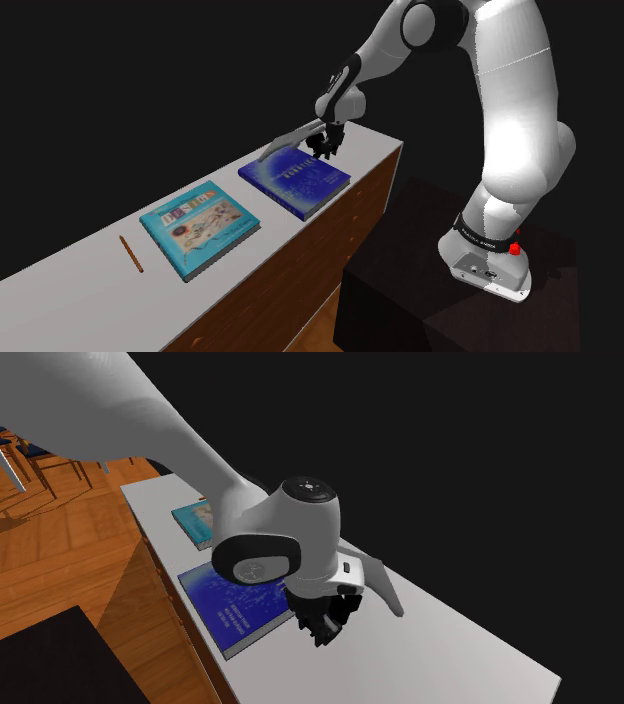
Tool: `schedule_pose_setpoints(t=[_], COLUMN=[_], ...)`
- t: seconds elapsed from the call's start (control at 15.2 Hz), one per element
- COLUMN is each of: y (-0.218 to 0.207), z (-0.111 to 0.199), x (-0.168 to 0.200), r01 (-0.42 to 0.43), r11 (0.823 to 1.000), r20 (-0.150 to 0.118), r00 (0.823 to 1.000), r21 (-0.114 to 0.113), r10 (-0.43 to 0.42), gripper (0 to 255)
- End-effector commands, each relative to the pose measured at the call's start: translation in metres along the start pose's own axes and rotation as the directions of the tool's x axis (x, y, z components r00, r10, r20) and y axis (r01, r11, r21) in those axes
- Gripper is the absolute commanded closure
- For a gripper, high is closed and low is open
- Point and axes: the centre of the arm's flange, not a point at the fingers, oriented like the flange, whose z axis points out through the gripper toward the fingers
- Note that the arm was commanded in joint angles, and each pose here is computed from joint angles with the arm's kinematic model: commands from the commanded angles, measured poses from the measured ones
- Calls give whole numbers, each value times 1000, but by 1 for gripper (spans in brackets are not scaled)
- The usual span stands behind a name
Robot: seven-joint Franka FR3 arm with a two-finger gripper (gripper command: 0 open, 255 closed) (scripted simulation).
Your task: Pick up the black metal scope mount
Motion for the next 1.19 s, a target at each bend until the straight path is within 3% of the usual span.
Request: schedule_pose_setpoints(t=[0.0,1.12], y=[-1,-5], z=[0,-80], x=[0,5], r01=[1,1], r11=[1000,1000], r20=[0,0], r00=[1000,1000], r21=[1,1], r10=[-1,-1], gripper=[255,255])
